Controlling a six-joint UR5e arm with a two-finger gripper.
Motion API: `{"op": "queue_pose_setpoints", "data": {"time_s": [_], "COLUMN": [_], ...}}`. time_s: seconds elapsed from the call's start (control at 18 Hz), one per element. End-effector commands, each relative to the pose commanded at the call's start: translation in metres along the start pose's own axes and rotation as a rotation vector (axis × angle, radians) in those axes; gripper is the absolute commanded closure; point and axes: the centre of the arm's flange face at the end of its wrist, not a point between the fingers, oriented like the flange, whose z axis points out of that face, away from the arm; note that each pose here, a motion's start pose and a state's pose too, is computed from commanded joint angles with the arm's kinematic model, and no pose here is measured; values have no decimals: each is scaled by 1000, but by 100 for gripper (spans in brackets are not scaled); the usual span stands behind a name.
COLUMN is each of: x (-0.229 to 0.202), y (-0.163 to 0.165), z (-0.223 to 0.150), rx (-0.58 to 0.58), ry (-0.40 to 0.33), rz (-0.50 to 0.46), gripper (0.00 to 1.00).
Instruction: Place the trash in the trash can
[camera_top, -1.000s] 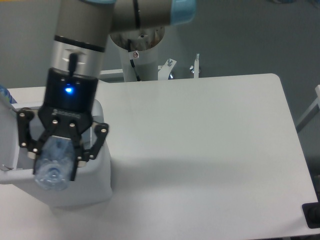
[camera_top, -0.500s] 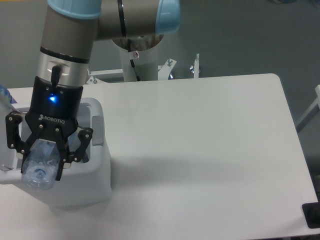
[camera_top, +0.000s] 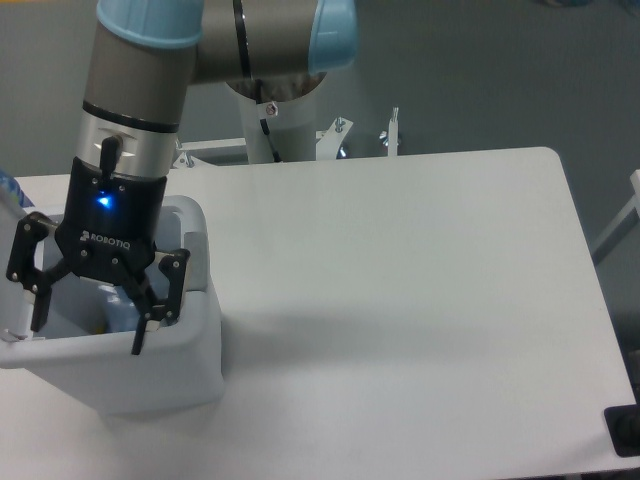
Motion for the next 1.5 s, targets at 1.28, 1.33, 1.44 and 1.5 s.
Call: {"op": "queue_pose_setpoints", "data": {"time_s": [1.28, 1.33, 1.44, 1.5], "x": [-290, -297, -312, -318], "y": [62, 69, 87, 92], "z": [-100, -110, -119, -132], "rx": [-455, -496, -564, -582], "ry": [-394, -379, -323, -319], "rz": [502, 539, 638, 690], "gripper": [0, 0, 0, 0]}}
